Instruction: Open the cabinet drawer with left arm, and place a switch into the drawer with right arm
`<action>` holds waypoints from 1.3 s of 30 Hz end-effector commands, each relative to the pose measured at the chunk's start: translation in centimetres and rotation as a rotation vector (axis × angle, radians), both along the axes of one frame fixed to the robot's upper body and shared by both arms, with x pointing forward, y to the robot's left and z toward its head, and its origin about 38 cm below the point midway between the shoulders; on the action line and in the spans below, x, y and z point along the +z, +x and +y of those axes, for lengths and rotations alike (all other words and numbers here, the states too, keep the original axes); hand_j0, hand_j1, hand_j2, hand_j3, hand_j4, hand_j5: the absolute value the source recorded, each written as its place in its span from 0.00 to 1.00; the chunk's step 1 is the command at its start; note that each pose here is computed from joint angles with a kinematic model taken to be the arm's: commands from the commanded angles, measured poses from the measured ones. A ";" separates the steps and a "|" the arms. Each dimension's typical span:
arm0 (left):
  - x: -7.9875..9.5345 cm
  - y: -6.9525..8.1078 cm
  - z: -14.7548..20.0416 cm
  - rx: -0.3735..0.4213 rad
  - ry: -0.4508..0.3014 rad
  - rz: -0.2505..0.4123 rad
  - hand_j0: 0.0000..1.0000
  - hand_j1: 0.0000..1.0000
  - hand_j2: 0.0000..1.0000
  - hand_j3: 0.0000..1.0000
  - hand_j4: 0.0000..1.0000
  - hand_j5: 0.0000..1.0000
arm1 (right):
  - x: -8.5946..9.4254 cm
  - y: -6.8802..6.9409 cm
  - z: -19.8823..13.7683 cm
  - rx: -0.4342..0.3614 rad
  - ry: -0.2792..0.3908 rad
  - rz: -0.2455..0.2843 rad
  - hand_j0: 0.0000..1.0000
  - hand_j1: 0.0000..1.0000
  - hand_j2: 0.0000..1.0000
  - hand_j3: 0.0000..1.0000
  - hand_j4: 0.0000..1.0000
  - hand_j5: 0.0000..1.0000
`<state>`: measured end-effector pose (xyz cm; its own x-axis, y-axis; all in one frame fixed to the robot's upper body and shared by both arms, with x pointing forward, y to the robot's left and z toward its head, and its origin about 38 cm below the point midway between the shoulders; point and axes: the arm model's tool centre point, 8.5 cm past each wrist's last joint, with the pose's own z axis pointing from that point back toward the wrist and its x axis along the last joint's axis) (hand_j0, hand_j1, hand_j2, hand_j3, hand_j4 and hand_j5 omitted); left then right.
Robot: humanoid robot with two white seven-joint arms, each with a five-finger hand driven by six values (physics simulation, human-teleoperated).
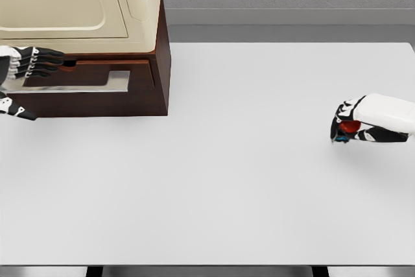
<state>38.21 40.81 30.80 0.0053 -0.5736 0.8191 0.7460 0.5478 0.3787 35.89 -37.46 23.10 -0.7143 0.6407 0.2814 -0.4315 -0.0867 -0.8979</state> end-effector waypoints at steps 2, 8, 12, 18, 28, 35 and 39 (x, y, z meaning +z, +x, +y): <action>0.0 0.0 -0.3 -0.008 -0.008 -0.002 1.00 1.00 1.00 1.00 1.00 1.00 | -0.1 0.2 0.5 0.004 0.024 -0.003 0.46 0.46 0.46 0.46 0.46 0.46; -0.5 0.2 -0.8 -0.017 -0.019 0.005 1.00 1.00 1.00 1.00 1.00 1.00 | 0.4 0.8 1.6 0.029 0.034 -0.022 0.45 0.45 0.45 0.45 0.45 0.45; -0.6 0.2 -0.9 -0.020 -0.021 0.007 1.00 1.00 1.00 1.00 1.00 1.00 | 0.5 1.2 2.3 0.046 0.041 -0.025 0.45 0.45 0.45 0.45 0.45 0.45; -1.1 0.3 -1.4 -0.030 -0.024 0.013 1.00 1.00 1.00 1.00 1.00 1.00 | 0.6 1.7 3.4 0.072 0.044 -0.034 0.45 0.45 0.45 0.45 0.45 0.45; -1.8 0.4 -1.9 -0.043 -0.039 0.025 1.00 1.00 1.00 1.00 1.00 1.00 | 0.9 2.6 6.1 0.152 0.018 -0.034 0.45 0.45 0.45 0.45 0.45 0.45; -2.1 0.3 -2.0 -0.047 -0.039 0.031 1.00 1.00 1.00 1.00 1.00 1.00 | 1.2 3.1 7.4 0.190 0.006 -0.038 0.45 0.45 0.45 0.45 0.45 0.45; -2.4 0.1 -2.2 -0.052 -0.041 0.039 1.00 1.00 1.00 1.00 1.00 1.00 | 1.4 3.4 8.4 0.218 -0.001 -0.040 0.45 0.45 0.45 0.45 0.45 0.45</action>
<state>38.30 38.71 28.45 0.0125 -0.5298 0.8480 0.7849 0.5307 0.3200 39.44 -29.41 25.28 -0.8487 0.4775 0.2276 -0.3448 -0.1730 -0.9226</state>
